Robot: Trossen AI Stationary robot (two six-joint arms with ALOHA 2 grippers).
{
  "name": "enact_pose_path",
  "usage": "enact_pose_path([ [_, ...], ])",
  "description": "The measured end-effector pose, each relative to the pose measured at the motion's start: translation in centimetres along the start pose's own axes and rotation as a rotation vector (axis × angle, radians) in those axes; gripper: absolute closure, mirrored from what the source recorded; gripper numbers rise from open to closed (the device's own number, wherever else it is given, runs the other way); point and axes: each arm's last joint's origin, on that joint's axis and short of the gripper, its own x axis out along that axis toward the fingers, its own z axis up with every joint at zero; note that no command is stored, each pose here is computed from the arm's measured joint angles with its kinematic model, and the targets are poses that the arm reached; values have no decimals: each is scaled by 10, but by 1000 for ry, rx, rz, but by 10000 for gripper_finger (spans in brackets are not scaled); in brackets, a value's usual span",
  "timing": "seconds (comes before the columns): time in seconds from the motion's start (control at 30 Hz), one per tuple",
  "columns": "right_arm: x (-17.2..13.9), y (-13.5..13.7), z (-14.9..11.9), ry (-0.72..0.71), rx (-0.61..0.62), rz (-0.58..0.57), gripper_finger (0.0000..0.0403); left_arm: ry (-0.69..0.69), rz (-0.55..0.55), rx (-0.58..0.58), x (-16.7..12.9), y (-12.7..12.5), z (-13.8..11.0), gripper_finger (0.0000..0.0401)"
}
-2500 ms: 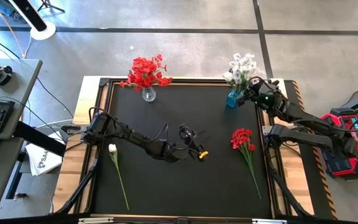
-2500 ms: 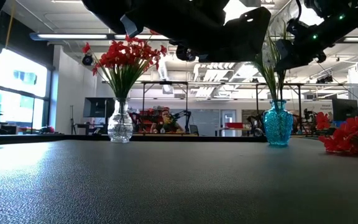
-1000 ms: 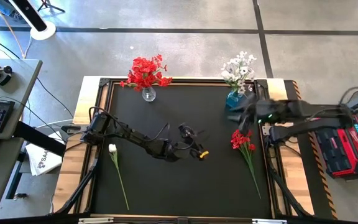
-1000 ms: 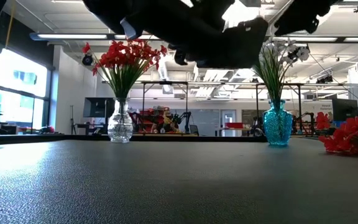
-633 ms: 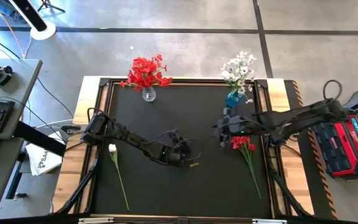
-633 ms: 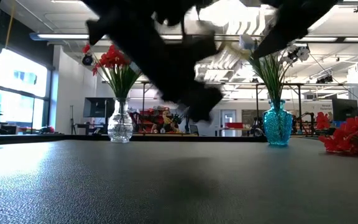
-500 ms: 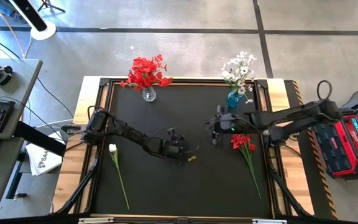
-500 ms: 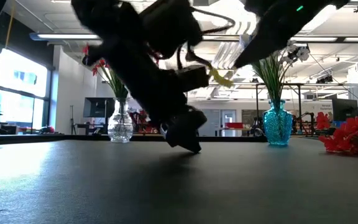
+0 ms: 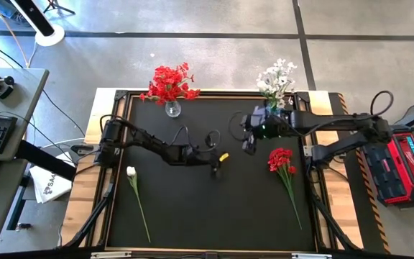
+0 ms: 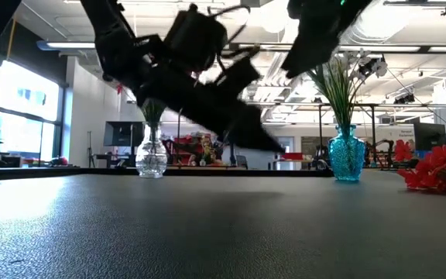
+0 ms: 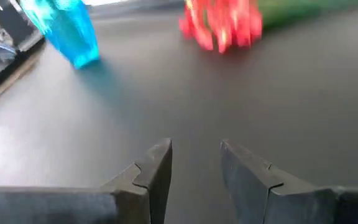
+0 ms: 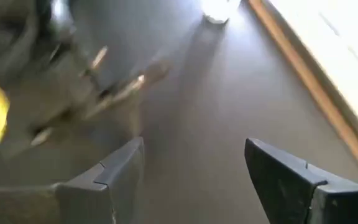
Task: Sort flowers into vase by color
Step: Put the red flowers into the transparent vase
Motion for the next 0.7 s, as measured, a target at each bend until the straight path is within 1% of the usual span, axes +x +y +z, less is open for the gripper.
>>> enact_pose_path([
  [0.07,-7,11,-8,51,33,21,152,-26,6,-76,-3,6,8,275],
  [0.13,-10,26,-21,94,45,22,155,-50,7,-130,-8,8,16,275],
  [0.23,-13,54,-46,150,22,11,160,-104,-10,-163,-20,4,33,275],
  [0.3,-16,70,-61,171,36,29,163,-137,-36,-167,-30,-3,45,275],
  [0.43,-34,105,-82,196,153,113,170,-170,-105,-87,-54,-24,63,275],
  [0.53,-49,122,-97,243,280,144,176,-211,-141,-30,-70,-36,75,275],
  [0.6,-56,128,-107,279,365,126,181,-225,-145,8,-79,-40,80,275],
  [0.7,-58,127,-119,350,479,19,190,-215,-134,62,-86,-44,82,275],
])
